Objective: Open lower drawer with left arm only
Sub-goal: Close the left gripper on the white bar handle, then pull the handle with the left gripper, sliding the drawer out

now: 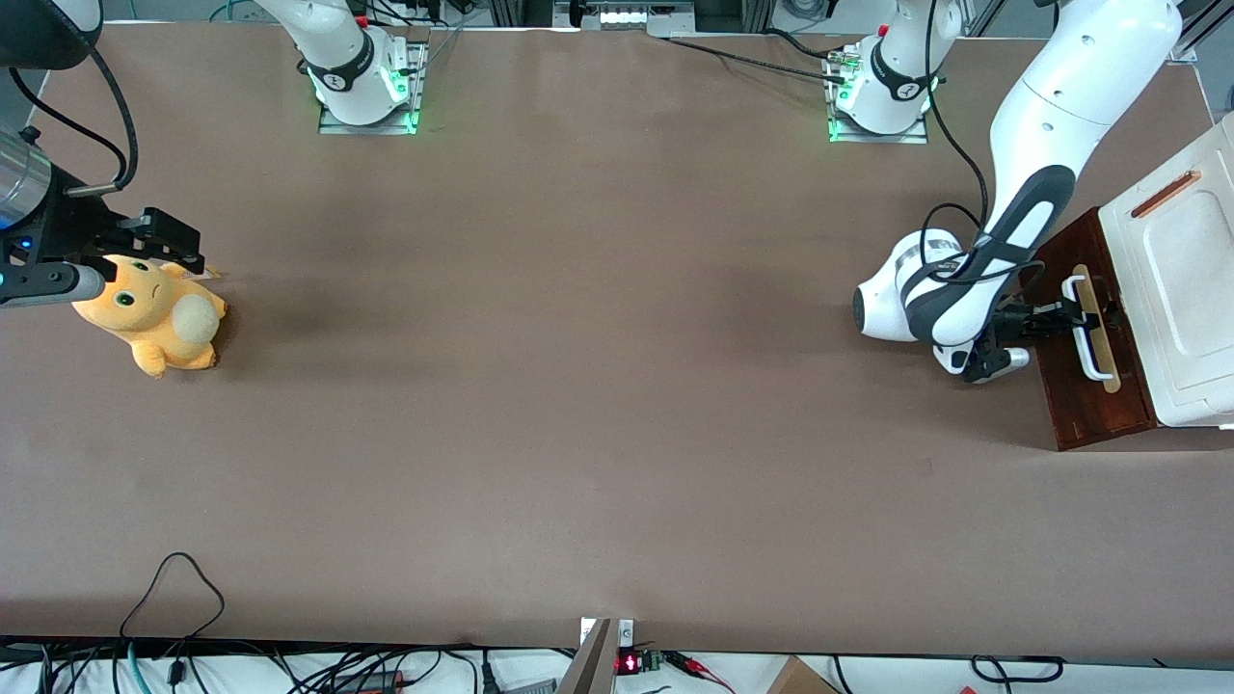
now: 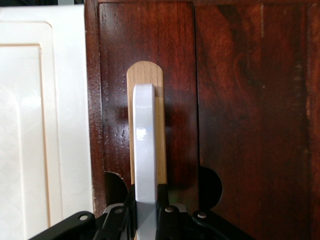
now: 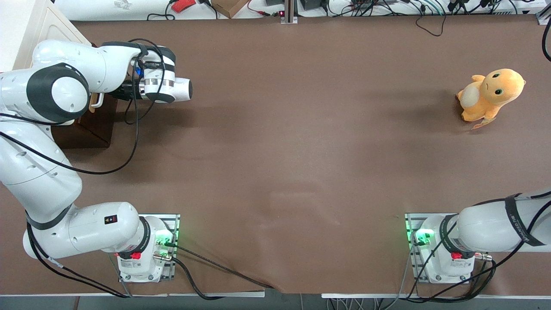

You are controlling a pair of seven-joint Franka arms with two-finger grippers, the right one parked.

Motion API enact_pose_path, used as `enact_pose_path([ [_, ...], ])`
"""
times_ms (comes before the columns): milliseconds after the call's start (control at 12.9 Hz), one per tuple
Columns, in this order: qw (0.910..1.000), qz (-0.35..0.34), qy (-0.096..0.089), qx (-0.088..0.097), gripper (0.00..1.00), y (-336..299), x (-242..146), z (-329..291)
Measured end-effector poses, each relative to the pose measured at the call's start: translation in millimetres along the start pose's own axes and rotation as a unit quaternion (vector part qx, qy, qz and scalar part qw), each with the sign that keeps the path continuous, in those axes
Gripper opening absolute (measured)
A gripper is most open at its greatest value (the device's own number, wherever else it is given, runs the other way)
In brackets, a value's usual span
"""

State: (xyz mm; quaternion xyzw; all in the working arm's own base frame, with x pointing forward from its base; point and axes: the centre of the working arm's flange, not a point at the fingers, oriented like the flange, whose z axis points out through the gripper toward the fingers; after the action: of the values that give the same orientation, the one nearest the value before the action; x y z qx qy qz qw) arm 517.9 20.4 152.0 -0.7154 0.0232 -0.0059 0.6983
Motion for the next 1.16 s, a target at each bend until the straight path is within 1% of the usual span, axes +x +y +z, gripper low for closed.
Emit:
enact_pose_path([
  [232, 0.9997, 0.004, 0.018, -0.013, 0.18, -4.4, -0.6, -37.4],
  [542, 0.9983, 0.005, 0.052, -0.027, 0.18, -7.5, -4.2, -88.2],
  [852, 0.9938, 0.001, 0.101, -0.045, 0.18, -14.5, -9.1, -148.3],
  [929, 0.9930, 0.000, 0.108, -0.047, 0.18, -15.6, -10.0, -156.6],
  [1161, 0.9928, 0.002, 0.110, -0.047, 0.18, -15.7, -10.4, -159.2],
])
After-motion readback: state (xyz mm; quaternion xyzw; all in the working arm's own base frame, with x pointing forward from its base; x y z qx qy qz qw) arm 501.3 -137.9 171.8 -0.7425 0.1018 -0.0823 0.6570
